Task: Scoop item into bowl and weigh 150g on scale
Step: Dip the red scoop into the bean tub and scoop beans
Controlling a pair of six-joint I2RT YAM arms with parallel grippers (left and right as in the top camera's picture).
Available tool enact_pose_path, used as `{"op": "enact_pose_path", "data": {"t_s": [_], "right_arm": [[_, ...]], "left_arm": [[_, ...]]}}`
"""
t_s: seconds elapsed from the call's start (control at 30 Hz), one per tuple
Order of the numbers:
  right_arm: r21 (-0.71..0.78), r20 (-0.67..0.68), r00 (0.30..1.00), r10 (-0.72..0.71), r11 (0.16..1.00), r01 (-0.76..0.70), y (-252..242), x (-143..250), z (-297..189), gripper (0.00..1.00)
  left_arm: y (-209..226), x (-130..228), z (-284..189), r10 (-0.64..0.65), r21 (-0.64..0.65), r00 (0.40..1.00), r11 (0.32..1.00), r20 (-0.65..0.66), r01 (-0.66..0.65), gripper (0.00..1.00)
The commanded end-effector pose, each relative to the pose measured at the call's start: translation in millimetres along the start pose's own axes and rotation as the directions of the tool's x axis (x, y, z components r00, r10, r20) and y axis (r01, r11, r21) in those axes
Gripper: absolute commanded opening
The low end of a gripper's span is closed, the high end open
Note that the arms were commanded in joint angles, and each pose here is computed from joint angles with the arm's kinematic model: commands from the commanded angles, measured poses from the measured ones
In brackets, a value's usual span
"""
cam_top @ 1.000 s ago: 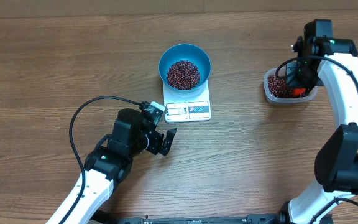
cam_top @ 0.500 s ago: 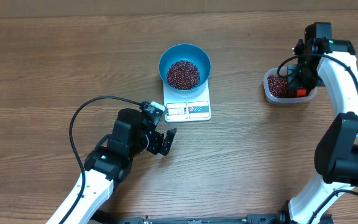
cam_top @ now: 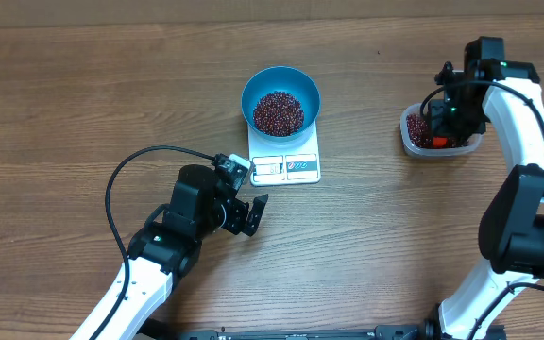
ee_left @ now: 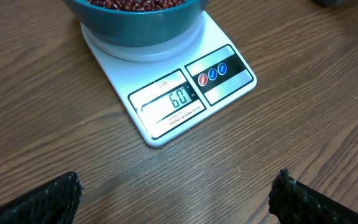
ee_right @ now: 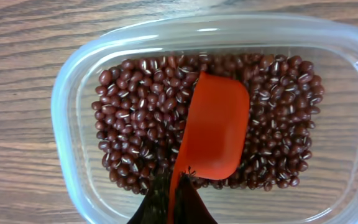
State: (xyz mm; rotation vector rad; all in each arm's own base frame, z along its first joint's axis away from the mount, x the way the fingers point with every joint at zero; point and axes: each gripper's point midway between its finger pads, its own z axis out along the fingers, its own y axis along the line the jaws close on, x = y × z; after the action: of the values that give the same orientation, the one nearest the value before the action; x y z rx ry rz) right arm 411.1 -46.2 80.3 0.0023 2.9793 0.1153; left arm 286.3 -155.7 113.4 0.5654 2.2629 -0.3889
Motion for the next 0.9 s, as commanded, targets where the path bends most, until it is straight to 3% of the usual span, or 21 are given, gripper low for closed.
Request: {"op": "enact_pose_path", "data": {"t_s": [0.0, 0.47, 0.87], "right_arm": [[-0.125, 0.017, 1.000, 0.000, 0.992, 0.002, 11.3, -4.5, -0.8, 0.04], [-0.373, 0.080, 0.991, 0.107, 0.925, -0.070, 7.3, -10.5, -17.5, 0.04], [-0.406, 0.036, 0.992, 0.122, 0.909, -0.097, 13.0, 2.8, -5.5, 0.04]], "left_arm": [[-3.5, -2.6, -0.8, -0.005, 0.015, 1.000, 1.000, 0.007, 0.005, 1.00], [-3.5, -2.6, -0.8, -0.005, 0.015, 1.000, 1.000, 0.007, 0.005, 0.99], [-3.4, -2.6, -0.8, -0.005, 0.015, 1.000, 1.000, 0.007, 0.005, 1.00]]}}
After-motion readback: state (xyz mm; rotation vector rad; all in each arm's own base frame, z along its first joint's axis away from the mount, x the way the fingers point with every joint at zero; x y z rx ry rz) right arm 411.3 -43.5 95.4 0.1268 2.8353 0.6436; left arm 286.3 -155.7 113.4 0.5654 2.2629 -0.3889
